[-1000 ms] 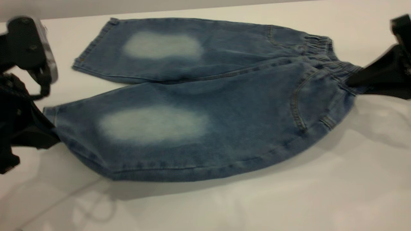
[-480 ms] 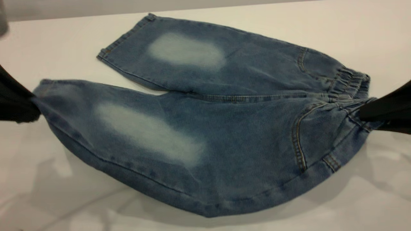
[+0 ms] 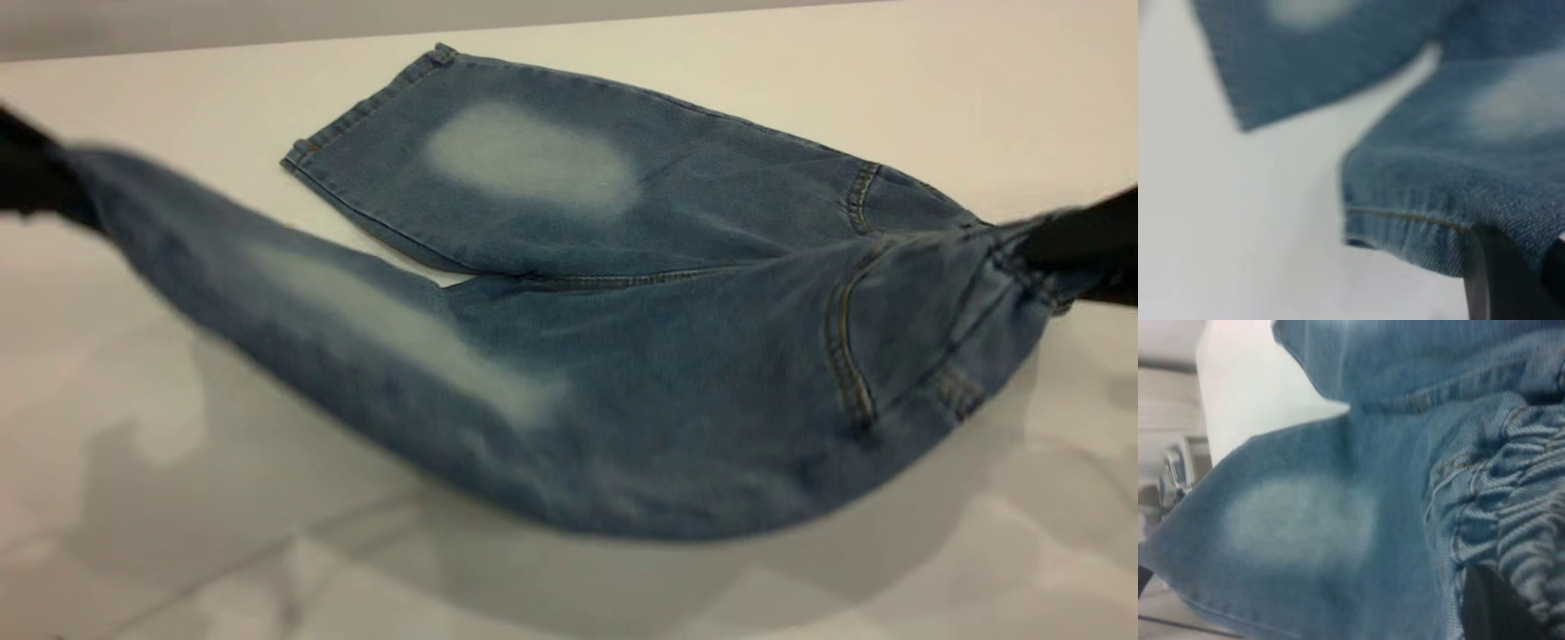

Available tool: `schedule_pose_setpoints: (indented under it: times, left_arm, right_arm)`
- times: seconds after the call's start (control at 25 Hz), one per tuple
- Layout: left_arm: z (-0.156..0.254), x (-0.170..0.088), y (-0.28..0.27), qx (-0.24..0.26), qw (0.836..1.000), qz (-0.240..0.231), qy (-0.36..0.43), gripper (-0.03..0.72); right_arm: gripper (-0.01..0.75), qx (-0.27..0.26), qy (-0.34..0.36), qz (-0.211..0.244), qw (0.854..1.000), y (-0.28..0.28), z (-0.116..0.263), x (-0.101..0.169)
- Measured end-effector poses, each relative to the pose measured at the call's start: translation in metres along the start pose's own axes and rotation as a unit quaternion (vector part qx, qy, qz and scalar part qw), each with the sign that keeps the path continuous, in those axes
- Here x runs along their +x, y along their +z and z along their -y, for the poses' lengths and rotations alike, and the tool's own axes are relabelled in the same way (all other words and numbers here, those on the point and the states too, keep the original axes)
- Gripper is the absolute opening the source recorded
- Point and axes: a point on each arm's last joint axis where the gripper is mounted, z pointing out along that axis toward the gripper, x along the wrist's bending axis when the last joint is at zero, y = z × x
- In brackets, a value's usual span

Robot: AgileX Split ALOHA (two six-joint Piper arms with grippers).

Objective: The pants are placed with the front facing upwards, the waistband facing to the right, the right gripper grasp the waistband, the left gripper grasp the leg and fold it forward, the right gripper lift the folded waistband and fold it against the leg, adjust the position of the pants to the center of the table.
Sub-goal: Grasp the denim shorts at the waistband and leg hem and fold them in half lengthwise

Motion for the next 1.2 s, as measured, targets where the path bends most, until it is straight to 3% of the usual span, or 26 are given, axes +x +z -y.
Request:
schedule_pose_setpoints:
  times: [0.2, 0.48, 0.84, 1.2]
  left_arm:
    - [-0.003, 0.017, 0.01, -0.015, 0.996, -0.084, 0.017, 0.091]
    - [-0.011, 0.044, 0.037, -0.014, 0.987, -0.157, 0.016, 0.091]
    - [-0.03, 0.08, 0.092, -0.006, 0.982, -0.186, 0.033, 0.091]
    - [-0.041, 0.103, 0.149, 0.005, 0.984, -0.176, 0.035, 0.091]
  right_arm:
    - [0.034, -0.029, 0.012, -0.004, 0.999, 0.0, -0.006, 0.001]
    - [0.034, -0.041, -0.01, 0.012, 0.999, 0.0, -0.018, 0.001]
    - [0.034, -0.083, -0.03, 0.045, 0.995, -0.002, -0.053, 0.006]
    - [0.034, -0.106, -0.026, 0.095, 0.989, -0.001, -0.075, -0.001]
